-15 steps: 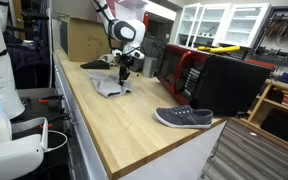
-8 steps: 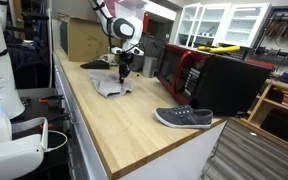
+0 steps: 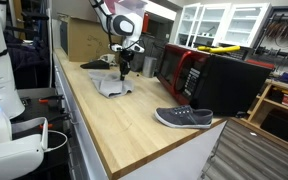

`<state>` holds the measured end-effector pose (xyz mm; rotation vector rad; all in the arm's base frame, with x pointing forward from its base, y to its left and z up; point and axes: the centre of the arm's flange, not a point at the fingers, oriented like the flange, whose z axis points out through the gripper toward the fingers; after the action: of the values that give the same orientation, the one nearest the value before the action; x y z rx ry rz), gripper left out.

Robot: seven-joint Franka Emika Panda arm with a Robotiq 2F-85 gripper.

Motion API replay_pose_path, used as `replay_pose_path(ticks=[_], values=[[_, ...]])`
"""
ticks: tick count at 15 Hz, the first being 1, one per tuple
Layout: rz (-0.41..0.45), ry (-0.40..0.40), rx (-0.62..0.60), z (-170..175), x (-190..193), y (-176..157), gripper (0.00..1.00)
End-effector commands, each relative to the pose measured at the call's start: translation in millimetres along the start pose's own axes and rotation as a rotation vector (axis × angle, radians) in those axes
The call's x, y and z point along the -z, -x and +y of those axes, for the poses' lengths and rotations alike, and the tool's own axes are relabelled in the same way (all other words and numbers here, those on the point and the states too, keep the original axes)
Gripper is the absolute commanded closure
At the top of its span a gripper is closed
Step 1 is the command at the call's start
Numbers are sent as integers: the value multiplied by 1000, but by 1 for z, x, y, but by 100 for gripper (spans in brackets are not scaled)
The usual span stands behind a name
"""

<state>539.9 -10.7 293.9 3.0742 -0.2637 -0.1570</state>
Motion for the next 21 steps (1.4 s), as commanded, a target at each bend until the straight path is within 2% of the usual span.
replay_pose_path(ticks=[1, 5, 6, 7, 8, 13, 16, 21], values=[[53, 3, -28, 4, 29, 11, 98], [92, 15, -31, 10, 40, 7, 98], [99, 22, -36, 12, 41, 7, 68], [104, 29, -38, 13, 41, 7, 67], [112, 39, -43, 14, 42, 7, 61], [156, 55, -109, 27, 47, 7, 24], [129, 46, -200, 49, 41, 8, 2], [58, 21, -270, 75, 13, 19, 0]])
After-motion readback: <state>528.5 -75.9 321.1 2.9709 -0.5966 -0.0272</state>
